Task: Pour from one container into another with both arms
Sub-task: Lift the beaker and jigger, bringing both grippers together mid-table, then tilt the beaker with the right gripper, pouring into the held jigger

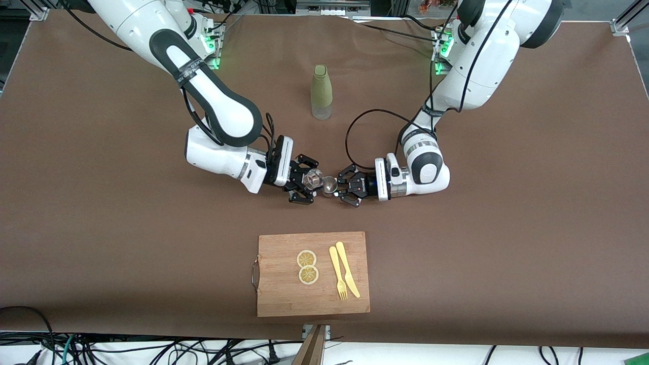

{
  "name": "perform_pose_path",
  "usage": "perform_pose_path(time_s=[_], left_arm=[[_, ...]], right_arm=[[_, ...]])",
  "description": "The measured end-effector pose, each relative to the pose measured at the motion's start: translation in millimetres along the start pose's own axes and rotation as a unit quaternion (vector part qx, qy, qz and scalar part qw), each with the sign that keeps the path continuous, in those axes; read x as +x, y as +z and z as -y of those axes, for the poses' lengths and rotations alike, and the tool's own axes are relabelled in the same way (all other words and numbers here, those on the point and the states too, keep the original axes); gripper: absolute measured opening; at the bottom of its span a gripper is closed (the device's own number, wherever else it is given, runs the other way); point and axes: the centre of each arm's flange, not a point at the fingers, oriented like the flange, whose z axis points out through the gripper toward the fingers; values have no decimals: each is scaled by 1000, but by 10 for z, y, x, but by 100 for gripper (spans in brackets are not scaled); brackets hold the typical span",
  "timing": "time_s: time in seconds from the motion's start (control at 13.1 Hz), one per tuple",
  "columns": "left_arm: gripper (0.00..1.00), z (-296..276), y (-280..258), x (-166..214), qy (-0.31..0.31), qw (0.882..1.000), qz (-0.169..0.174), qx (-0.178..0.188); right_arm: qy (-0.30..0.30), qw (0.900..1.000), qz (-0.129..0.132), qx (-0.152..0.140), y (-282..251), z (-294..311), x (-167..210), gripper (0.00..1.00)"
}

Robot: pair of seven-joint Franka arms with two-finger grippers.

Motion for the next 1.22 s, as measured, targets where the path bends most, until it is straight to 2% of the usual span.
perform_pose_path(time_s=[0.76,1.22], left_arm=[[22,-22,46,-4,-3,1000,1,5],[22,-20,47,-4,-2,1000,2,6]], right_arm=[[-70,997,43,-1,32,-2,55,14],[-112,991,73,-25,12,-41,102,14]])
